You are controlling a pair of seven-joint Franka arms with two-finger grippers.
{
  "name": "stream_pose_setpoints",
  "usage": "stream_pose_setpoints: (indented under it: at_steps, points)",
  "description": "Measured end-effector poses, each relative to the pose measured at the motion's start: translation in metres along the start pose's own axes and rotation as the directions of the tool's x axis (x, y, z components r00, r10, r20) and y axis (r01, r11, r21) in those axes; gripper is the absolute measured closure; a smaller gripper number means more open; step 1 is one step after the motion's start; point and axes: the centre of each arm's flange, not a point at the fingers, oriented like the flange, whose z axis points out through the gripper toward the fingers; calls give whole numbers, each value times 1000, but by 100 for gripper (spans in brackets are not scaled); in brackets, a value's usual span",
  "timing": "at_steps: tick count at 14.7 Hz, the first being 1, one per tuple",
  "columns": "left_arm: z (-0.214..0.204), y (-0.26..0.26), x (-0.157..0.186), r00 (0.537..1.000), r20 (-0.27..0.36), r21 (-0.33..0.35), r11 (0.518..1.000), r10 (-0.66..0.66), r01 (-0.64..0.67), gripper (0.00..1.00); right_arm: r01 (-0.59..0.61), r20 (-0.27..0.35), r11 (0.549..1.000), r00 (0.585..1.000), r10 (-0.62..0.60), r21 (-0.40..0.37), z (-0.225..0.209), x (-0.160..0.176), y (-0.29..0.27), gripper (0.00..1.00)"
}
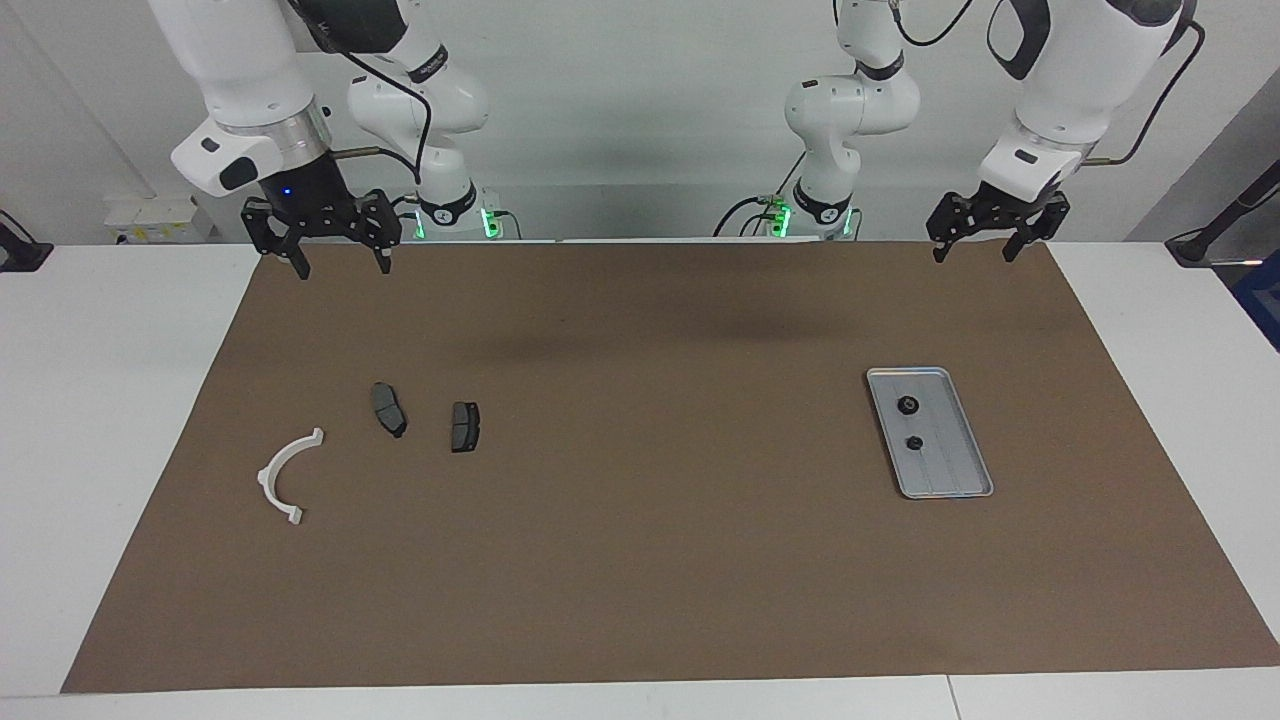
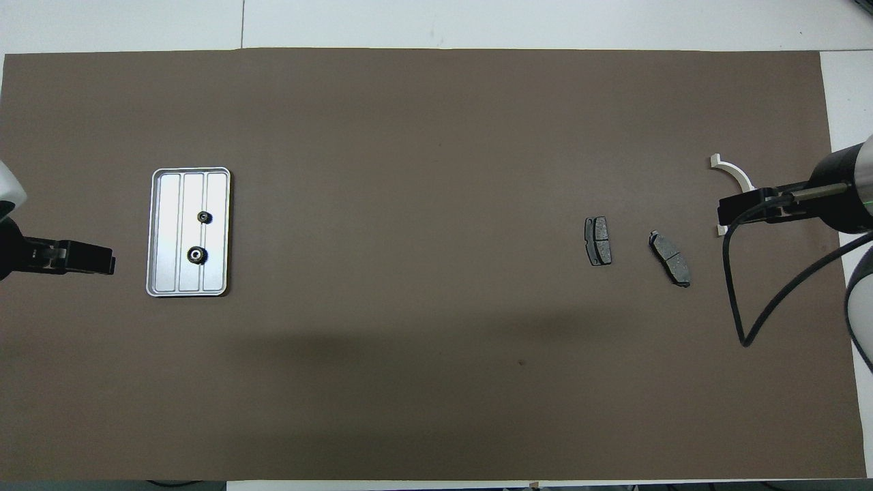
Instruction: Pick bearing gear from pile to tray
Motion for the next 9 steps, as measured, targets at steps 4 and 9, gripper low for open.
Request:
stream_pose_setpoints:
  at_steps: [4, 9]
  points:
    - [-7, -4, 30, 1000, 24, -7, 1000, -1, 1, 0, 0, 0, 1000, 1000, 0, 0, 0, 0, 0, 0]
    - [-5, -4, 40, 998, 60, -11, 1000, 3, -2, 0, 0, 3, 1000, 1000, 0, 0, 2, 0, 0, 0]
